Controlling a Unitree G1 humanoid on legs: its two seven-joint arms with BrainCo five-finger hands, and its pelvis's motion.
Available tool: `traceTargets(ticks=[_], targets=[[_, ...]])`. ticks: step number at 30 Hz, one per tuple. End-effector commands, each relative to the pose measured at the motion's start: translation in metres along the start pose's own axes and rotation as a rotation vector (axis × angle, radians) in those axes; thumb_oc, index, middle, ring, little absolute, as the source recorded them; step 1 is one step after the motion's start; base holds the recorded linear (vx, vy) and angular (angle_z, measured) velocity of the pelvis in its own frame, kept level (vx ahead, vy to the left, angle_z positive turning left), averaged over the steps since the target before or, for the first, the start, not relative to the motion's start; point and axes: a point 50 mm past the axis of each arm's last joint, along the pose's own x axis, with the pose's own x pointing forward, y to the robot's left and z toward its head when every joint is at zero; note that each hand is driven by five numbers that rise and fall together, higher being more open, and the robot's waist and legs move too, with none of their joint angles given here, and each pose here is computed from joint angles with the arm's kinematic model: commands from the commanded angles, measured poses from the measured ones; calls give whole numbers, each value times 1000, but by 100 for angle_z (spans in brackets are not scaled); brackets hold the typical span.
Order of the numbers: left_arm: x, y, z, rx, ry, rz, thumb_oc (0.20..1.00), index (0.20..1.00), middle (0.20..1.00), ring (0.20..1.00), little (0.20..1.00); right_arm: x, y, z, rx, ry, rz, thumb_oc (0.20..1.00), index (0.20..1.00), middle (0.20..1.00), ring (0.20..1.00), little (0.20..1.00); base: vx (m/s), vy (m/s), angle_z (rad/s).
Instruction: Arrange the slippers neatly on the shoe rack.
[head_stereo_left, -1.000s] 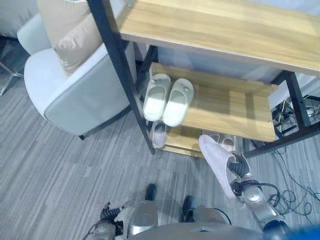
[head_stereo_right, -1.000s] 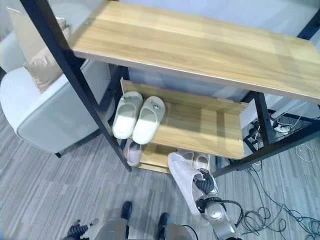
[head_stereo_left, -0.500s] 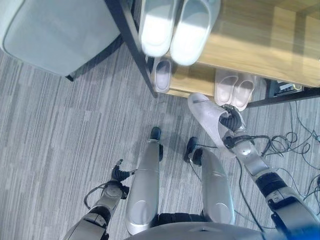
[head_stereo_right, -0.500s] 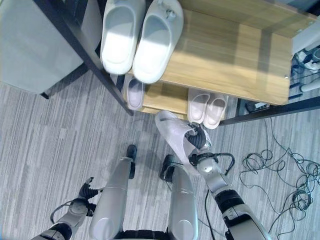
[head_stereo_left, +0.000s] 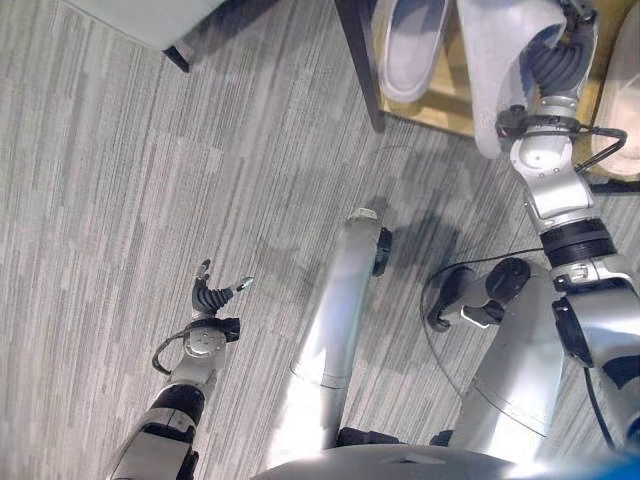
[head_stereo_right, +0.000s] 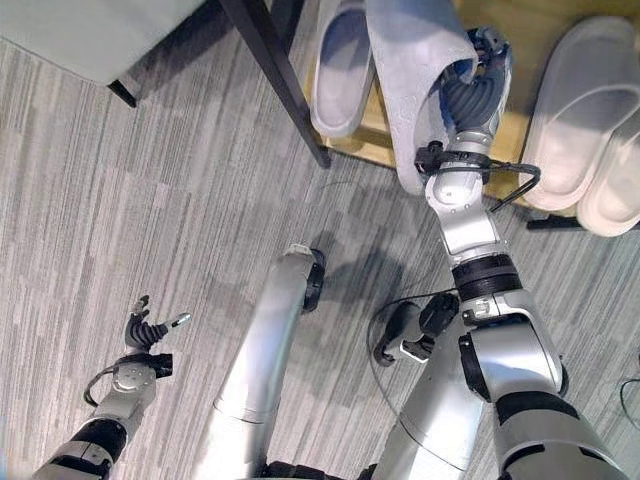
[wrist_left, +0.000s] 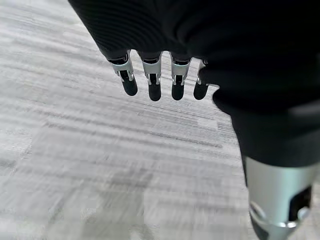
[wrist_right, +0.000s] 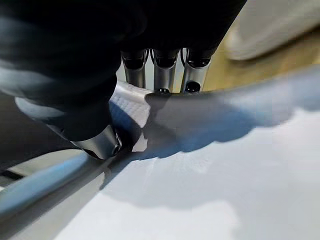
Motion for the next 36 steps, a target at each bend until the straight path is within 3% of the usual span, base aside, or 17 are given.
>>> traceTargets(ticks=[1, 9, 24, 28, 31, 36], targets=[[-20, 40, -49, 88, 145, 117, 1000, 1000, 1000, 1000, 1000, 10, -2, 14, 69, -26, -69, 200, 200, 200, 200, 200, 118, 64, -3], [-21, 47, -52, 86, 152, 145, 1000, 1000, 1000, 1000, 1000, 36, 4, 19, 33, 66, -68, 200, 200, 200, 200, 200, 38, 45, -8], [-29, 52, -64, 27, 205, 172, 1000, 1000, 1000, 1000, 1000, 49, 21, 33, -5, 90, -24, 200, 200, 200, 200, 200, -10, 9, -3], [-29, 64, -65, 17, 210, 221, 1000, 1000, 1000, 1000, 1000, 51, 16, 36, 197, 153, -126, 200, 200, 200, 200, 200, 1, 54, -20], [-28, 68, -67, -12, 230, 227, 1000, 1000, 1000, 1000, 1000, 46, 40, 51, 137, 100, -8, 200, 200, 200, 200, 200, 25, 78, -29], [-28, 61, -66, 24, 214, 183, 1000, 1000, 1000, 1000, 1000, 48, 49, 66, 106, 59, 30, 200, 200, 200, 200, 200, 14, 68, -16]])
